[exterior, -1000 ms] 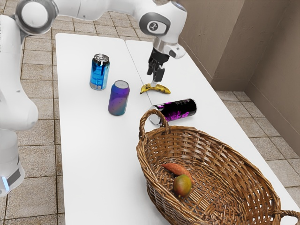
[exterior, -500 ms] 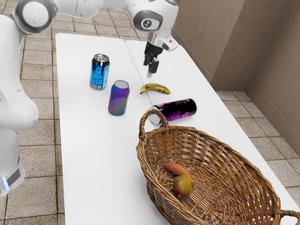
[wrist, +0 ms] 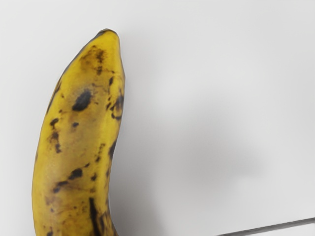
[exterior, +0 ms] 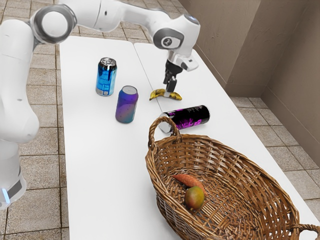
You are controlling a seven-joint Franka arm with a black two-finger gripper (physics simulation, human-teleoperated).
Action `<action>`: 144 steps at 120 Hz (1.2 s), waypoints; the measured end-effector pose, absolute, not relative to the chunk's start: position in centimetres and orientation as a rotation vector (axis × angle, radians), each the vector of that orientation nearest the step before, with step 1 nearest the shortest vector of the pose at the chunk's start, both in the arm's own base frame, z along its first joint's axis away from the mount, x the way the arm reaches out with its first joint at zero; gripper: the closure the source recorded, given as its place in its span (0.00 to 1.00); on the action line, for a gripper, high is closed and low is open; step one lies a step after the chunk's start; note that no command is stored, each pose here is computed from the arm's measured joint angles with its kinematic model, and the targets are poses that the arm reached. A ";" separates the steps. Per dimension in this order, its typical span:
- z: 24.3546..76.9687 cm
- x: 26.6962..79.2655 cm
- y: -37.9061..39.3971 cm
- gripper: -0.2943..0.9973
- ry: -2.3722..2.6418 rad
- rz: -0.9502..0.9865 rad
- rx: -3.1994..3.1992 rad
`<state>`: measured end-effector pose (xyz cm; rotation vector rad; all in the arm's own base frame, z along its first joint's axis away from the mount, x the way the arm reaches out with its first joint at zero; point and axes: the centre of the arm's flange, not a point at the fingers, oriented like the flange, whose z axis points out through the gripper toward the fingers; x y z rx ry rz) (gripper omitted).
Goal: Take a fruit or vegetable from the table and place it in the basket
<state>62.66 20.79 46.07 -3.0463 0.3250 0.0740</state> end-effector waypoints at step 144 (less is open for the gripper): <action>44.6 62.5 27.1 0.23 0.395 0.123 -3.114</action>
